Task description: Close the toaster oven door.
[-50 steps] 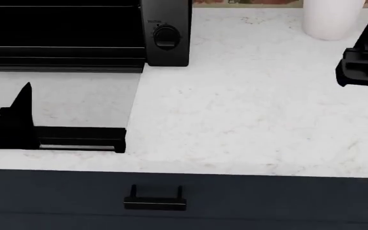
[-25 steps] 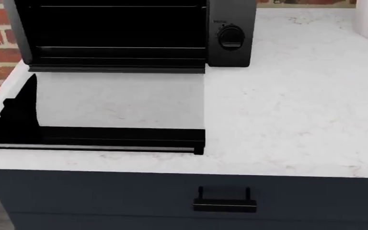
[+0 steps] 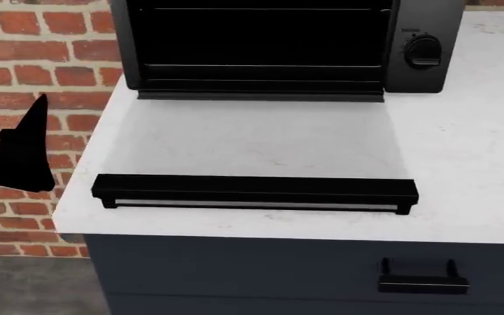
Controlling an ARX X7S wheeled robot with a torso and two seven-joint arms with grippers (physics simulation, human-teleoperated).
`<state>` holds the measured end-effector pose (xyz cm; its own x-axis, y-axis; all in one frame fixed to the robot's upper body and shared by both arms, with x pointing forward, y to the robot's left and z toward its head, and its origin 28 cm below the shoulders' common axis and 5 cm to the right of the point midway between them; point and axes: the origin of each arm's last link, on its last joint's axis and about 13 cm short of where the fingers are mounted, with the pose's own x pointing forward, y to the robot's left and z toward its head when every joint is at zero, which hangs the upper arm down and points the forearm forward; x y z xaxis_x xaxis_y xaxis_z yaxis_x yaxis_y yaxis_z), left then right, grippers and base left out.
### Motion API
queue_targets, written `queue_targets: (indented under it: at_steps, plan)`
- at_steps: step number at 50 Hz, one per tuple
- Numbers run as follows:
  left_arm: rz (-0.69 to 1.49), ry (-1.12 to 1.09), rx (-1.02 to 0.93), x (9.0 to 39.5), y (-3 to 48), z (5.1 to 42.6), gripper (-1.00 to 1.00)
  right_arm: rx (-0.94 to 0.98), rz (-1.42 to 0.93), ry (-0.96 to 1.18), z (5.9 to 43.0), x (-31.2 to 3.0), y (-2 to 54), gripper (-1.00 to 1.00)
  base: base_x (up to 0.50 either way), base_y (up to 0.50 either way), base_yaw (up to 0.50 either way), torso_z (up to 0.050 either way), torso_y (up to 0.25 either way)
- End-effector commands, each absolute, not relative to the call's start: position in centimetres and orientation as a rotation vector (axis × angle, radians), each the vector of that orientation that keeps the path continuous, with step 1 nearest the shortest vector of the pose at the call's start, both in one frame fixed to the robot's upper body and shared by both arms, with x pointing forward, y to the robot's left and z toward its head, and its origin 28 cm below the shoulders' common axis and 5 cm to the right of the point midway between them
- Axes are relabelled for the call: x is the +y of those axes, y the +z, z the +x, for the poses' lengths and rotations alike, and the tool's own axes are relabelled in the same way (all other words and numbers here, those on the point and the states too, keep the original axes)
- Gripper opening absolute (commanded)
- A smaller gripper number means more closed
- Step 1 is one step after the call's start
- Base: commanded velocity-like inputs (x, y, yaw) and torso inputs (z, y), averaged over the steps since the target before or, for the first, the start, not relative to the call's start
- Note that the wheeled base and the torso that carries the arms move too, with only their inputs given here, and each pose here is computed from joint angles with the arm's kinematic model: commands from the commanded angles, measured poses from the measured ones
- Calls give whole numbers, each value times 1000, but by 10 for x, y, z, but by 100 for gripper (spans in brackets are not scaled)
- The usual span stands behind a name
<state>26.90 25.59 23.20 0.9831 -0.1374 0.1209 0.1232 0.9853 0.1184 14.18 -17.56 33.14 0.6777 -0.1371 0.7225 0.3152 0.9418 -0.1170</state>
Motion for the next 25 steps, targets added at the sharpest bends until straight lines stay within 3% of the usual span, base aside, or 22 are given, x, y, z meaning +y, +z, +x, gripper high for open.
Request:
queue_targets:
  at_steps: [1, 5, 12, 25]
  plan:
    - [114, -134, -126, 255, 233, 270, 100, -788, -235, -255, 143, -176, 330, 100, 0, 500, 0, 0, 0]
    - [117, -133, -122, 255, 231, 269, 100, -779, -233, -250, 146, -176, 326, 100, 0, 500, 0, 0, 0]
    - [121, -139, -117, 253, 230, 269, 100, -791, -207, -265, 144, -177, 326, 100, 27, 28, 0, 0, 0]
    - [120, -137, -119, 254, 229, 270, 100, -787, -213, -261, 141, -177, 326, 100, 444, 0, 0, 0, 0]
